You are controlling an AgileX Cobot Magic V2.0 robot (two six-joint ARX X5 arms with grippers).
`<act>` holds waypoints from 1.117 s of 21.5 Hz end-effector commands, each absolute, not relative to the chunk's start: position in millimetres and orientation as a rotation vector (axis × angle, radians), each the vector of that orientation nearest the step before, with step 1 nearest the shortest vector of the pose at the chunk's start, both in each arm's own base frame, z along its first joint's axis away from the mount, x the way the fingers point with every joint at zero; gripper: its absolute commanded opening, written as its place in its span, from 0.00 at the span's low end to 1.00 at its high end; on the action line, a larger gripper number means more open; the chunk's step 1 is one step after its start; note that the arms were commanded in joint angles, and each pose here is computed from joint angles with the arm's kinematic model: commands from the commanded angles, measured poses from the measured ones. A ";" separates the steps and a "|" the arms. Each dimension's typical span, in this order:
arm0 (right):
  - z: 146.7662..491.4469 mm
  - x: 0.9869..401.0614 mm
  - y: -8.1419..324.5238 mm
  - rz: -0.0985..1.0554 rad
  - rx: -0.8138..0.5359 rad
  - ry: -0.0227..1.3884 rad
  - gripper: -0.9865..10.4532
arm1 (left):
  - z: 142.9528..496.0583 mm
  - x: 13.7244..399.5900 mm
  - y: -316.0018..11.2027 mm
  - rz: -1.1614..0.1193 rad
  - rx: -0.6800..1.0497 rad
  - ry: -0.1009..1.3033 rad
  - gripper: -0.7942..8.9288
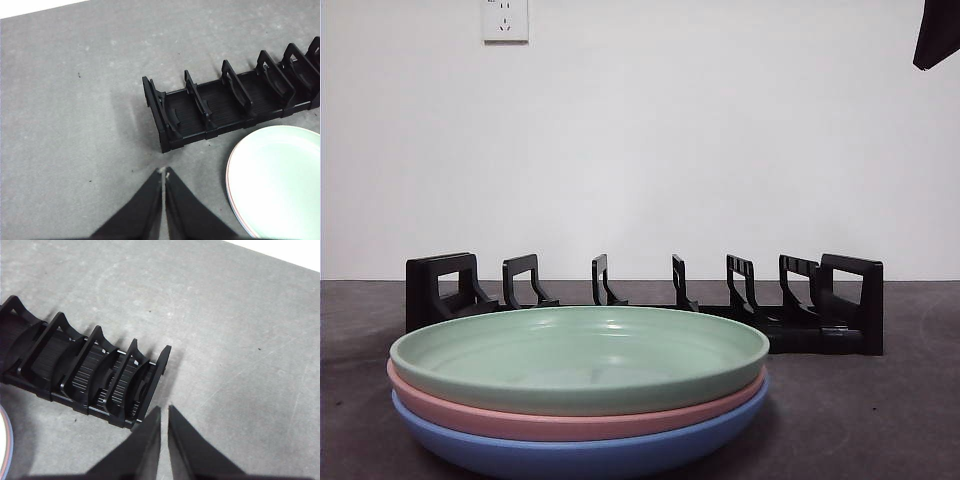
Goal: Place the plate
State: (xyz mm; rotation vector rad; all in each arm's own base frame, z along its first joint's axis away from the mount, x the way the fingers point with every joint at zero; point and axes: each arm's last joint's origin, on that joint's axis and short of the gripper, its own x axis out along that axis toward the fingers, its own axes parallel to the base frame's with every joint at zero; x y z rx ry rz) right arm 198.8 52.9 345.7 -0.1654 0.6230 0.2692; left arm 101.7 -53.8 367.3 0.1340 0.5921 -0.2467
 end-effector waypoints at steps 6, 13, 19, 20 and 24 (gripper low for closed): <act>349.8 199.6 54.1 0.275 -0.160 0.603 0.11 | 367.6 97.9 -47.5 -0.196 0.056 0.504 0.09; 349.8 199.6 54.1 0.275 -0.160 0.603 0.11 | 262.5 106.8 -18.9 -0.093 -0.083 0.202 0.09; 349.8 199.6 54.1 0.275 -0.160 0.603 0.11 | 200.3 102.4 -2.5 0.037 -0.108 0.100 0.09; 349.8 199.6 54.1 0.275 -0.160 0.603 0.11 | 193.7 101.2 -1.0 0.052 -0.110 0.095 0.09; 349.8 199.6 54.1 0.275 -0.160 0.603 0.11 | 174.4 97.7 3.0 0.090 -0.111 0.079 0.09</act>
